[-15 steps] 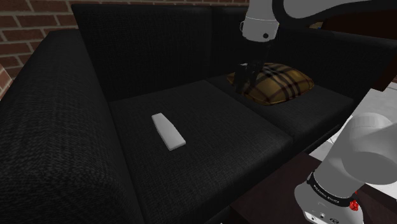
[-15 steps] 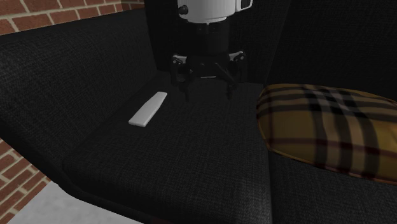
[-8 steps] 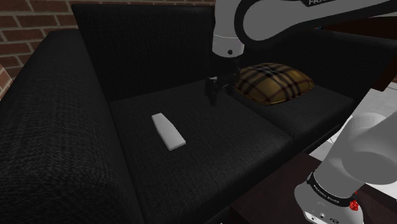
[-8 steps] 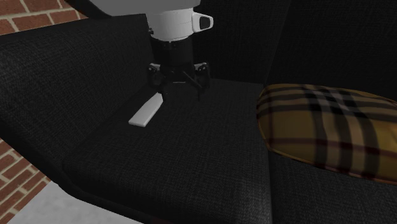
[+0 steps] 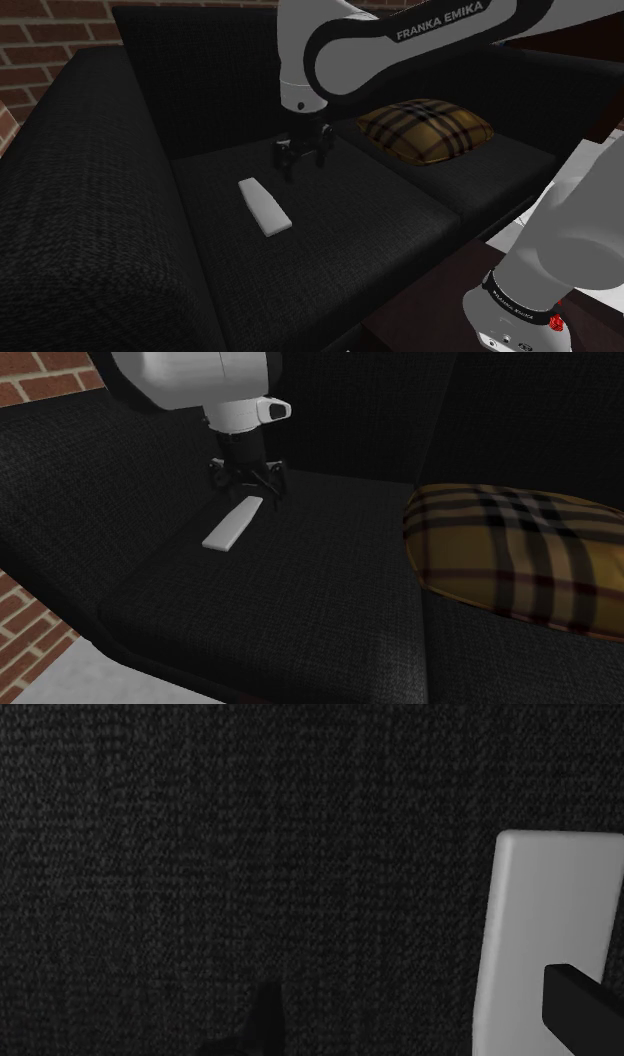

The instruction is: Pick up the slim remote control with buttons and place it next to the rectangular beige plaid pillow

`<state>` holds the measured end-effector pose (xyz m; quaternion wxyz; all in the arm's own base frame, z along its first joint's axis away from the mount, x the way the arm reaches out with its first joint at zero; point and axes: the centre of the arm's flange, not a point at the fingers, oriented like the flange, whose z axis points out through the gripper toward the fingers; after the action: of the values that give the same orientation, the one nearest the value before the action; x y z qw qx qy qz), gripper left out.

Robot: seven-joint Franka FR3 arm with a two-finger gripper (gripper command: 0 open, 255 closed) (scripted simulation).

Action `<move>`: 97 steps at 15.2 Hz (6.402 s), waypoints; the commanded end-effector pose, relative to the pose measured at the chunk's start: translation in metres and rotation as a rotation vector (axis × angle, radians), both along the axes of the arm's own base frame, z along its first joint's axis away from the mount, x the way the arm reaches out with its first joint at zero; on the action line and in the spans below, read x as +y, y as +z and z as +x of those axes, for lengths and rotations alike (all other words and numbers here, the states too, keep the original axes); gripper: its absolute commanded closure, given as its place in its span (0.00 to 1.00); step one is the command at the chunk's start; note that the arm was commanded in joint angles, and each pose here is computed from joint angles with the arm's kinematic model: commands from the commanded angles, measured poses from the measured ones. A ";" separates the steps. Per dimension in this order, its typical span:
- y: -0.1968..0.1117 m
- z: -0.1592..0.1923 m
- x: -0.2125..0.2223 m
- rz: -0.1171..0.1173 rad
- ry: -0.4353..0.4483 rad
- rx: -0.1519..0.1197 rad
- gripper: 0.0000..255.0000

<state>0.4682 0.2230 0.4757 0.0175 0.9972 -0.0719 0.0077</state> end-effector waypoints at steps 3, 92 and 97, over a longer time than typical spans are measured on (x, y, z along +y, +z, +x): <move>-0.023 0.036 0.033 0.009 -0.047 0.004 0.00; 0.131 -0.070 -0.073 0.018 -0.105 0.010 1.00; 0.132 -0.118 -0.118 0.018 -0.105 0.010 1.00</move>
<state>0.3597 0.1125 0.6045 0.0095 0.9922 -0.1245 0.0006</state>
